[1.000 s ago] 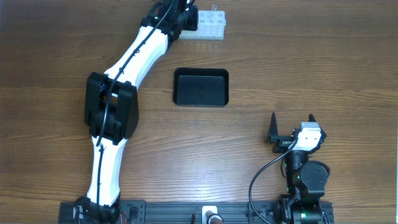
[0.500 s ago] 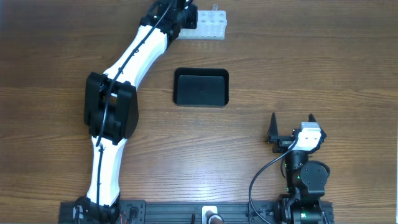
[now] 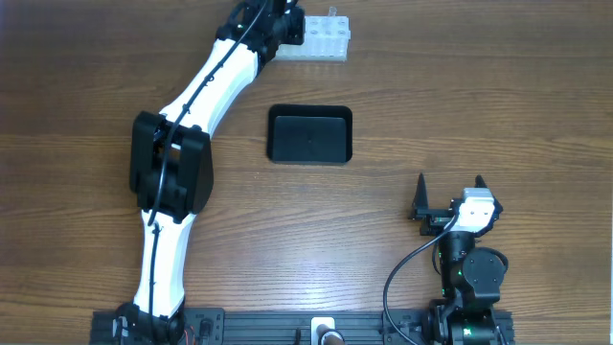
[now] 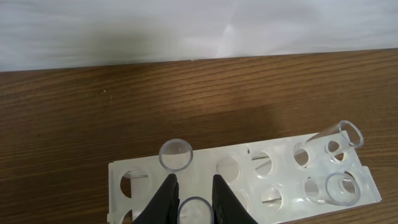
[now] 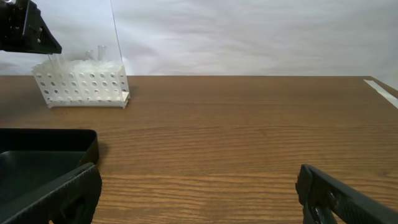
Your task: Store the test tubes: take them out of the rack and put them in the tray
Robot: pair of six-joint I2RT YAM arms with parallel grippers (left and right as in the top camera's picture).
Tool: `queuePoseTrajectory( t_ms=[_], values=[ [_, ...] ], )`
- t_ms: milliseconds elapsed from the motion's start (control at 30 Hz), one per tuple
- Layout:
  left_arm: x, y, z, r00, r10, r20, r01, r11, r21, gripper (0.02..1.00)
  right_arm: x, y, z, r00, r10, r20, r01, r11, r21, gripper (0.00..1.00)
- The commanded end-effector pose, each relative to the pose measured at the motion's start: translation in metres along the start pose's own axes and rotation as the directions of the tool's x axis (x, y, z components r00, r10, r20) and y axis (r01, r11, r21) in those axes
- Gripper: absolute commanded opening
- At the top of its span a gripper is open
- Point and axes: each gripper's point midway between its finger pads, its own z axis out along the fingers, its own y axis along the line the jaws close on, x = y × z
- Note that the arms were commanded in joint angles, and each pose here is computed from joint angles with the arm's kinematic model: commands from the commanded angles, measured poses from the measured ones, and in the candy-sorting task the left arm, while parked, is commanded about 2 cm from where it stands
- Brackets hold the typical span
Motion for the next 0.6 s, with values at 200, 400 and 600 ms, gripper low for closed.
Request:
queuePoseTrajectory(
  t_ms=[200,400,600],
  values=[
    [-0.038,-0.018,-0.039,0.996,0.021,0.085,-0.022,1.0,0.011,0.064,0.001,-0.001,0.0,1.0,-0.007,0.002,0.007,1.0,0.001,0.993],
    [-0.058,-0.016,-0.071,0.993,0.02,0.117,-0.018,1.0,-0.017,0.045,0.001,-0.001,0.0,1.0,-0.007,0.002,0.007,1.0,0.001,0.993],
    [-0.072,-0.017,-0.102,0.991,0.018,0.132,-0.017,1.0,-0.013,0.04,0.001,-0.001,0.0,1.0,-0.007,0.002,0.007,1.0,0.001,0.993]
  ],
)
